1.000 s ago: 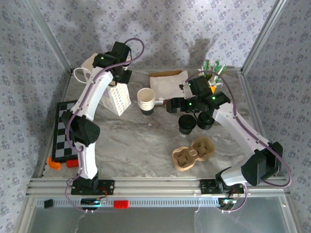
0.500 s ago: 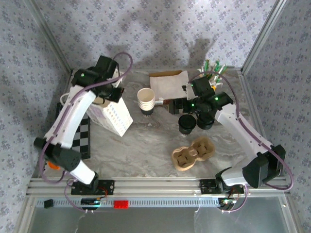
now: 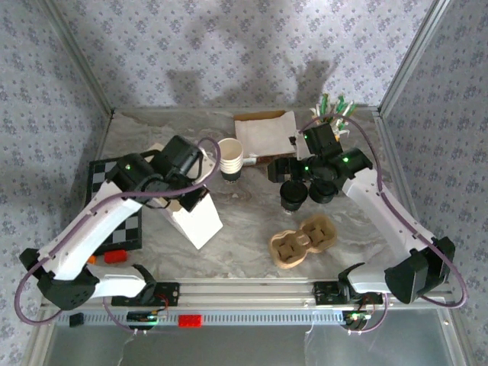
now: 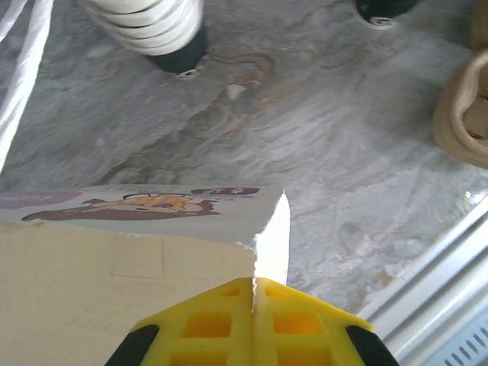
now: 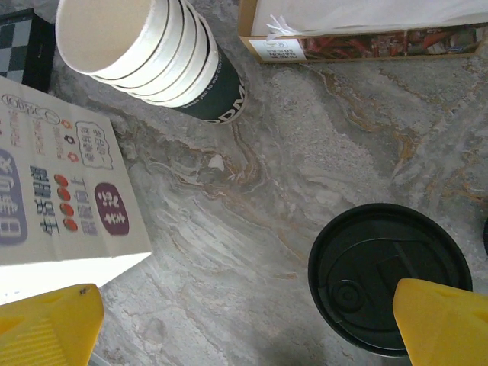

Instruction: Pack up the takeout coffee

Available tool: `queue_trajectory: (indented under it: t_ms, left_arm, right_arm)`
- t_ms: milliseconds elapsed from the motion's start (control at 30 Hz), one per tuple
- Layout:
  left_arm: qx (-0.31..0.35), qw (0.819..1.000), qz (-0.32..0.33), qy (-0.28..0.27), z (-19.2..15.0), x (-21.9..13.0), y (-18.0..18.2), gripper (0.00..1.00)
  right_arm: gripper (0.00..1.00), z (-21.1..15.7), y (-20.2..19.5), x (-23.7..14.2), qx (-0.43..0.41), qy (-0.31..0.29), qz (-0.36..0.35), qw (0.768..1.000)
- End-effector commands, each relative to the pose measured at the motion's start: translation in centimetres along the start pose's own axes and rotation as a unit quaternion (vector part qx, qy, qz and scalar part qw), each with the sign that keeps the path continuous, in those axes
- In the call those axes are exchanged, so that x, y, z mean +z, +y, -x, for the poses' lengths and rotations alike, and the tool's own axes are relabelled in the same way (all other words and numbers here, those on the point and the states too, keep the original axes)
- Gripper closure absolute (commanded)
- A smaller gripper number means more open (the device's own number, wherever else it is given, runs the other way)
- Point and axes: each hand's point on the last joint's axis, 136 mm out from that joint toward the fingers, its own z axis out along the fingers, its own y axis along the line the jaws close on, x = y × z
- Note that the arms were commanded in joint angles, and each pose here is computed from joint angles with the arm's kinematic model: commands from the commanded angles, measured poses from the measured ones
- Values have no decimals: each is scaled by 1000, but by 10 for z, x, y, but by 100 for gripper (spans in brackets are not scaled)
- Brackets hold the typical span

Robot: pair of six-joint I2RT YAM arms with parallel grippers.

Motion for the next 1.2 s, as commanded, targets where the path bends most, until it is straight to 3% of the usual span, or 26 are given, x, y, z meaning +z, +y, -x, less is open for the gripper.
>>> queue_trajectory:
  t_ms: [0, 100, 267, 400, 500, 600, 767, 1033, 1167]
  left_arm:
    - [27, 999, -19, 0, -3, 1, -20, 100]
    - [26, 999, -25, 0, -11, -2, -23, 99]
    - [20, 999, -33, -3, -12, -17, -25, 61]
    - [-4, 999, -22, -30, 0, -38, -19, 49]
    - [-85, 993, 44, -71, 14, -58, 7, 40]
    - [-198, 963, 161, -92, 11, -86, 52, 37]
    - [-290, 901, 307, -96, -11, -118, 104, 36]
    - [-431, 839, 321, -77, -49, -80, 156, 29]
    - [-467, 841, 258, -87, -46, -53, 159, 28]
  right_arm:
    - [0, -8, -4, -8, 6, 1, -11, 1000]
    - [1, -8, -2, -10, 4, -5, -7, 1000]
    - [1, -7, 2, -13, -4, -7, 0, 1000]
    - [0, -8, 5, -17, -14, -4, 3, 1000]
    - [1, -11, 5, -17, -16, 7, -5, 1000]
    - [1, -15, 10, -17, -23, 19, -6, 1000]
    - [0, -20, 29, -13, -38, 27, 21, 999]
    - [1, -18, 45, -10, -45, 21, 41, 998]
    - [0, -18, 45, -9, -47, 24, 42, 998]
